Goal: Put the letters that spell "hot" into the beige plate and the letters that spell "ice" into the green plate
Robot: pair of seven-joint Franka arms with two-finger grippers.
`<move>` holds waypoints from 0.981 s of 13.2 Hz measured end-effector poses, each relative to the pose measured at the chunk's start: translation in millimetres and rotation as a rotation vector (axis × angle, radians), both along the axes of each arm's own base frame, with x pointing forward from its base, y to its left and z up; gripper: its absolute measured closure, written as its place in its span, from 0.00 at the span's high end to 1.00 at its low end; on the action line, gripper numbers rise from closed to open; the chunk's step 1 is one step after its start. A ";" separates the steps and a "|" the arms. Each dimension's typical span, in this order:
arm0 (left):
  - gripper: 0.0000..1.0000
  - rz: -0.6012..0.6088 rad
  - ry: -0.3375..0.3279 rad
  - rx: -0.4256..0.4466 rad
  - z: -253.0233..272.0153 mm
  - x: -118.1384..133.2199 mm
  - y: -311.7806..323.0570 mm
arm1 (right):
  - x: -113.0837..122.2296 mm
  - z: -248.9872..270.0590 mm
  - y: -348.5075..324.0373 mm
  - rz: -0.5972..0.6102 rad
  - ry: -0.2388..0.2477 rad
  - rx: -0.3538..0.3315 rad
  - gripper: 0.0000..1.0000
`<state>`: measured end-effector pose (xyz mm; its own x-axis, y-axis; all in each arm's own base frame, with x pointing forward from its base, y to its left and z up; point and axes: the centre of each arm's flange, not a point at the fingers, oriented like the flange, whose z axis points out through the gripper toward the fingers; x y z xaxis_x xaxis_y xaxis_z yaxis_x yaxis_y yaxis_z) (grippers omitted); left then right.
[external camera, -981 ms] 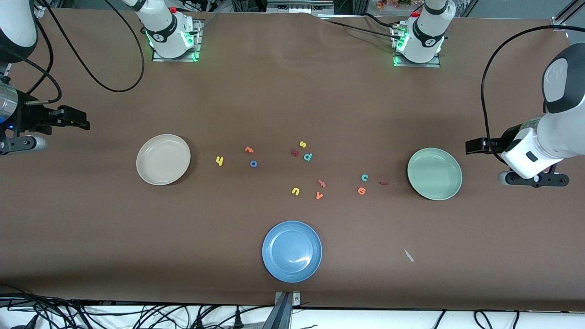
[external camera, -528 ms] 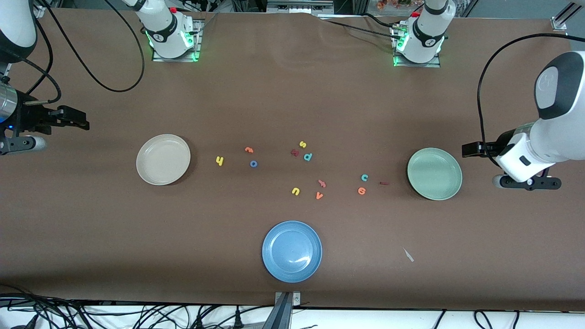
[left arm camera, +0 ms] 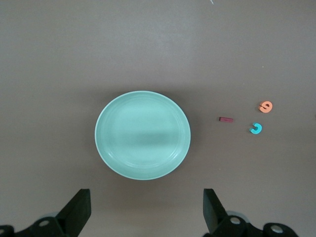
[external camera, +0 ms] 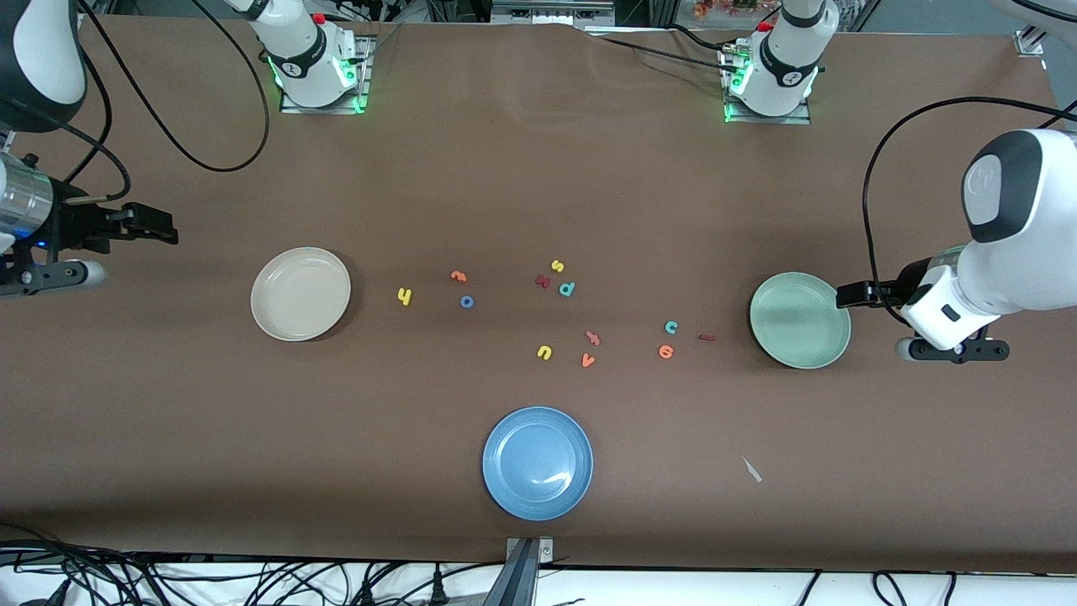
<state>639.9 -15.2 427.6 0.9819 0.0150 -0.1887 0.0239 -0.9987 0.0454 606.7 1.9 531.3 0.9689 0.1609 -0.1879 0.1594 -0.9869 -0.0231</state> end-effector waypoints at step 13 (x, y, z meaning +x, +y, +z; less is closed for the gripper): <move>1.00 0.178 0.008 -0.039 -44.1 2.9 -76.3 | 12.6 -49.0 95.4 -0.159 -0.015 0.030 1.00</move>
<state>642.8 -91.5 383.5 0.9629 0.1810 -0.2003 0.2009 -0.9761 0.0834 619.2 97.3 482.3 0.9852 0.0110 -0.1709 0.0022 -0.9987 -0.0516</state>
